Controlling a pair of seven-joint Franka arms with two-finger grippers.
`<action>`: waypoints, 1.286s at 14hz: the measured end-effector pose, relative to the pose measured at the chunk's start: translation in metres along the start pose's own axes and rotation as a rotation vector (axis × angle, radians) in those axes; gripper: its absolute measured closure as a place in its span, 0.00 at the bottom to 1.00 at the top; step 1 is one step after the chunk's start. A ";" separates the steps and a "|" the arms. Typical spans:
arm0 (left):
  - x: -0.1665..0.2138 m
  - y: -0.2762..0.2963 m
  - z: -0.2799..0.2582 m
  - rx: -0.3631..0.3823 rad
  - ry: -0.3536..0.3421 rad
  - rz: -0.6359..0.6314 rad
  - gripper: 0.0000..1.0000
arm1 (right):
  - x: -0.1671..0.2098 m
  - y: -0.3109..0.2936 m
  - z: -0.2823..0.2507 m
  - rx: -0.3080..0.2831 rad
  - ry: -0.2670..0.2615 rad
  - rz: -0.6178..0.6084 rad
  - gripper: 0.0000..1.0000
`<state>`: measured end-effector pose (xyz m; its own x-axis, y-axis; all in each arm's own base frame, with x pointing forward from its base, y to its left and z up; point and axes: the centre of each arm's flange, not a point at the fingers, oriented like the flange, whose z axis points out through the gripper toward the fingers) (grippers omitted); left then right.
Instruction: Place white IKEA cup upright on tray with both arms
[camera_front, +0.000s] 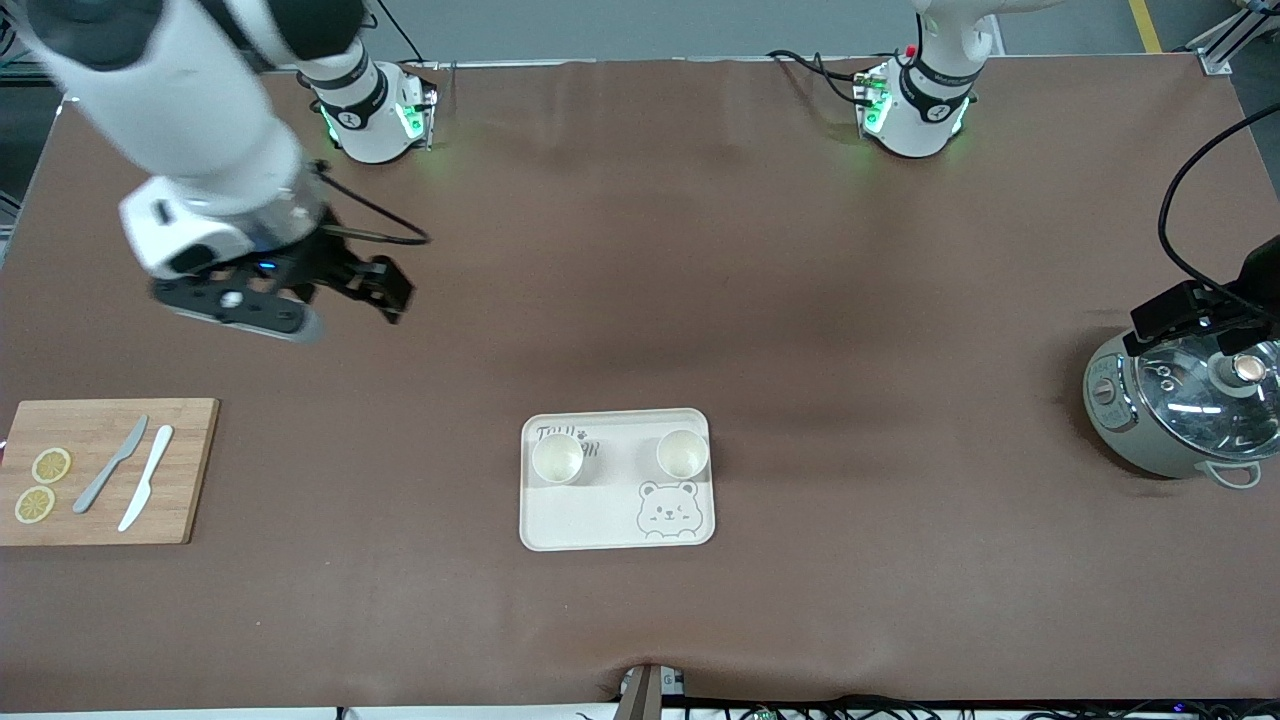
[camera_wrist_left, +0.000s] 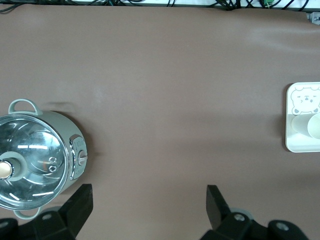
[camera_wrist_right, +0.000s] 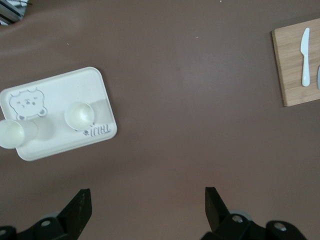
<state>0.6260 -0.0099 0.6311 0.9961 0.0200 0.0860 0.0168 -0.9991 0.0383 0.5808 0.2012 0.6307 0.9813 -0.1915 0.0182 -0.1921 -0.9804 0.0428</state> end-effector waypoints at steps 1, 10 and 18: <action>0.000 0.001 -0.002 -0.001 0.004 -0.032 0.00 | 0.006 0.031 -0.005 0.001 -0.007 -0.034 0.00; -0.033 0.027 -0.037 0.004 -0.039 -0.011 0.00 | 0.027 0.228 0.020 0.008 -0.047 -0.197 0.00; -0.037 0.026 -0.039 0.006 -0.046 -0.011 0.00 | 0.009 0.235 0.030 0.009 -0.011 -0.228 0.00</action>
<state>0.5864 -0.0351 0.6682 0.9988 0.0292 0.0398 0.0279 -0.9991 0.0328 0.5447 -0.0327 0.6115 0.9994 0.0350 -0.0019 0.0350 -0.9987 0.0358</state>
